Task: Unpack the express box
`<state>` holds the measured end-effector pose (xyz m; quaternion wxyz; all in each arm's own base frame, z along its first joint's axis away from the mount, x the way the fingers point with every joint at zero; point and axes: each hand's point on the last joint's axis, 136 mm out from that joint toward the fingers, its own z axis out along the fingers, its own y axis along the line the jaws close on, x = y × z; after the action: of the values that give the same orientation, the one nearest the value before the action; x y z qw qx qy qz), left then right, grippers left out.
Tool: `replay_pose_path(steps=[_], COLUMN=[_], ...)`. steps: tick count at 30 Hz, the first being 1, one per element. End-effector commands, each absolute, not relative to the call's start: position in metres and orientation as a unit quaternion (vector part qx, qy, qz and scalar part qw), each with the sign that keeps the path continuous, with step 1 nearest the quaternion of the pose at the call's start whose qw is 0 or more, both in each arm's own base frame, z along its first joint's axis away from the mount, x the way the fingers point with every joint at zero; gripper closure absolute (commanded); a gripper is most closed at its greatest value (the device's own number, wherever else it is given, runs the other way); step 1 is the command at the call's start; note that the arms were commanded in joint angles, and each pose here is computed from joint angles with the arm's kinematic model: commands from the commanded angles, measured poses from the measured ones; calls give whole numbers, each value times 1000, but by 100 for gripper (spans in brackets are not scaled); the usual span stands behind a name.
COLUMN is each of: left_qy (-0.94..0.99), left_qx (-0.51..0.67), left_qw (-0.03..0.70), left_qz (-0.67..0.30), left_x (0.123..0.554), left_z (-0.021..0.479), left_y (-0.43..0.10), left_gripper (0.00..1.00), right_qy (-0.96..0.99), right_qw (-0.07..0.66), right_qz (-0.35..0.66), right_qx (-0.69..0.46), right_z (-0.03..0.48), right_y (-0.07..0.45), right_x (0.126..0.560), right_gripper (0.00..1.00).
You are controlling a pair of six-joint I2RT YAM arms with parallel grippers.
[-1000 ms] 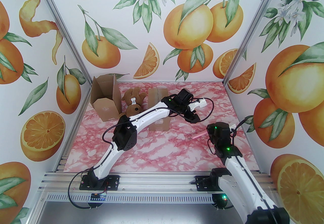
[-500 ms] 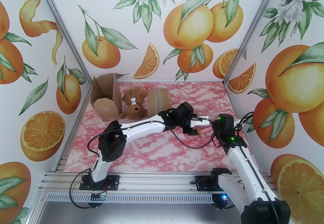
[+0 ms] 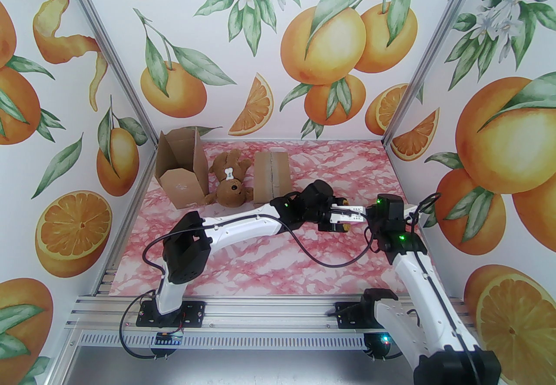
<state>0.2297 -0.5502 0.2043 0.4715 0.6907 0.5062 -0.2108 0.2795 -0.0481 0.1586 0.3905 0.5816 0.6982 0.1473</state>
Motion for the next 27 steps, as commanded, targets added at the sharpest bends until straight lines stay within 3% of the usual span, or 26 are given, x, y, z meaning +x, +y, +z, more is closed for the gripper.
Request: replay_pose_path(steps=[1,14,21,27], left_qy=[504,545,558,560], left_qx=[680,671,679,686], left_qw=[484,483,462,449], left_qz=[-221,-139,-119,-119], left_x=[223,249,255,254], left_z=[218,187,174,167], left_y=[-556,-566,-567,-568], left_gripper=[46,44,55,58], right_qy=[680,663,663,660], right_qw=[408,418,414,415], right_qz=[143,172,181,190], right_qx=[592,596,597,597], right_z=[174,186,188,190], right_y=[-55,-51,-47,-44], right_x=[279,278,276,276], right_gripper=[100,100,100,100])
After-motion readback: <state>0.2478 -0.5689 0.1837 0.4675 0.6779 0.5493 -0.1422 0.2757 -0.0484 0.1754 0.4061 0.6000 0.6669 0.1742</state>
